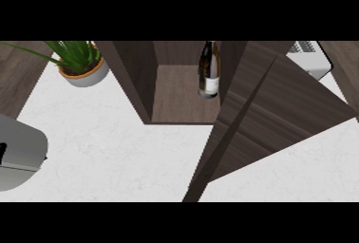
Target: Pick up the wine, place it into the cabinet and close the cabinet
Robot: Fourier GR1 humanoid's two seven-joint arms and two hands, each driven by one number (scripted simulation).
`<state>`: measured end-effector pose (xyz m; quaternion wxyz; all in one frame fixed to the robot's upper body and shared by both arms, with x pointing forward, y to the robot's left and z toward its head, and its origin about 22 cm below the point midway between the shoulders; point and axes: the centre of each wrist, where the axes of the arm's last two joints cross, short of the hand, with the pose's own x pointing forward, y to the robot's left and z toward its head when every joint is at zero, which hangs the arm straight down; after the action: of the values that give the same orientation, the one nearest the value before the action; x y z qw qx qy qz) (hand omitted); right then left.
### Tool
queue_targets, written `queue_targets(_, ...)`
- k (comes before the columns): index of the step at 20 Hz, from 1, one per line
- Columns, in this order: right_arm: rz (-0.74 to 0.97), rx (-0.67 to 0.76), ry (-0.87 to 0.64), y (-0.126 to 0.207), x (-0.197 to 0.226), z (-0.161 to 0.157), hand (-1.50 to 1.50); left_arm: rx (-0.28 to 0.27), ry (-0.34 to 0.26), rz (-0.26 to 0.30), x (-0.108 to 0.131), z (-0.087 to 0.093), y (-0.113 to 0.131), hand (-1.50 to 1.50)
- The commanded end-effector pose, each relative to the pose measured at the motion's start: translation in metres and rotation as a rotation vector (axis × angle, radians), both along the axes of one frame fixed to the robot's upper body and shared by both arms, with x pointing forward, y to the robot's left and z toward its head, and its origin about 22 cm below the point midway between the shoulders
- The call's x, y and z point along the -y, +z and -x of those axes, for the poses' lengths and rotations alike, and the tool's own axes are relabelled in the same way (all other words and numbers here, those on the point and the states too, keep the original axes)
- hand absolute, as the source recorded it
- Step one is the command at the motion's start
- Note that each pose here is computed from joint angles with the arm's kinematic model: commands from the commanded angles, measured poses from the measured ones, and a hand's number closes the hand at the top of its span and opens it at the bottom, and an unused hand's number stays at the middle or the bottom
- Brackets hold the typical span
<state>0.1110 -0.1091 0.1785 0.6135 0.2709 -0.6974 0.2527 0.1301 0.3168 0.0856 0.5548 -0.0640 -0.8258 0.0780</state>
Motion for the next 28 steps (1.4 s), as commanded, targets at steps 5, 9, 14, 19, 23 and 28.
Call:
queue_targets(5, -0.038, 0.138, 0.05, 0.015, -0.041, 0.006, 1.5, -0.007, -0.035, 0.046, 0.002, -0.007, 0.004, -1.5)
queue_targets(9, -0.011, 0.152, 0.04, 0.019, -0.052, 0.001, 1.5, -0.002, -0.044, 0.064, -0.004, -0.015, -0.004, -1.5)
queue_targets(14, -0.035, 0.107, 0.054, 0.037, -0.06, -0.017, 1.5, -0.012, -0.057, 0.056, -0.004, -0.015, 0.003, -1.5)
queue_targets(19, -0.033, 0.132, 0.027, 0.063, -0.082, -0.058, 1.5, 0.014, -0.064, 0.06, 0.001, -0.022, 0.011, -1.5)
queue_targets(23, -0.04, 0.168, -0.022, 0.072, -0.115, -0.093, 1.5, 0.011, -0.058, 0.071, 0.008, -0.025, 0.003, -1.5)
queue_targets(28, -0.017, 0.205, -0.072, 0.095, -0.129, -0.135, 1.5, -0.02, -0.039, 0.065, 0.003, -0.022, 0.005, -1.5)
